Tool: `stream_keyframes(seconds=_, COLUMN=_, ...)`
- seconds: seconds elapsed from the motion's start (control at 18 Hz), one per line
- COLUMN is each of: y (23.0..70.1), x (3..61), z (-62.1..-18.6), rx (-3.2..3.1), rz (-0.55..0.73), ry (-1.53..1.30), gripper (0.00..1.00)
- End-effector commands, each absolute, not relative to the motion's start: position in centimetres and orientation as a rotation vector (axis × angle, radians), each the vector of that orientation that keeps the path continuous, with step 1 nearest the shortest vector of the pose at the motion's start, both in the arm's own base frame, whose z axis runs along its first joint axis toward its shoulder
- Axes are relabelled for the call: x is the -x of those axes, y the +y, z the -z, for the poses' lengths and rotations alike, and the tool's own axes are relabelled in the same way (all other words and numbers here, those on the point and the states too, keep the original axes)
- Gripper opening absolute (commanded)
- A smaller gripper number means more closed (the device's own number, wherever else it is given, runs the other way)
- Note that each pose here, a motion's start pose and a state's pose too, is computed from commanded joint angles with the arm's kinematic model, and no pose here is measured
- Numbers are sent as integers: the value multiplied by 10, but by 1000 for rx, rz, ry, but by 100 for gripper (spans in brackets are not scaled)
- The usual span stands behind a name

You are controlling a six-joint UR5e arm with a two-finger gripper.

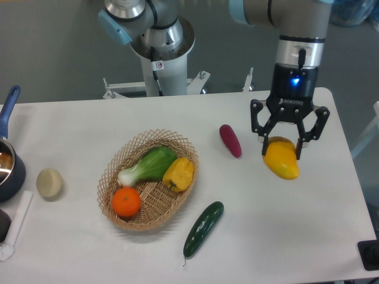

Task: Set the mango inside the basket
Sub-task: 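Lift the held yellow mango up from the table with the gripper, then carry the yellow mango over the wicker basket and lower it inside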

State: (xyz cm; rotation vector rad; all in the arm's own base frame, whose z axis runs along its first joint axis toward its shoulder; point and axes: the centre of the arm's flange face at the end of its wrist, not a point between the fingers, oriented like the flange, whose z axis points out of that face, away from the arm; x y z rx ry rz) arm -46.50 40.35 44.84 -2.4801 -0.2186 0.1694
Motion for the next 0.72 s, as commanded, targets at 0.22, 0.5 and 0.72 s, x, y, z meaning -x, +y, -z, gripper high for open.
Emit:
stream_keyframes(seconds=0.22, y=450, x=432, z=-440, rx=2547, rz=-159, ry=-290, gripper=47)
stream_keyframes(seconds=0.5, y=493, x=372, z=-402, rx=2692, rz=-173, ry=-342, gripper=47)
stream_keyframes(seconds=0.72, y=515, x=317, z=-379, rx=2785, rz=-213, ry=-386, gripper=47)
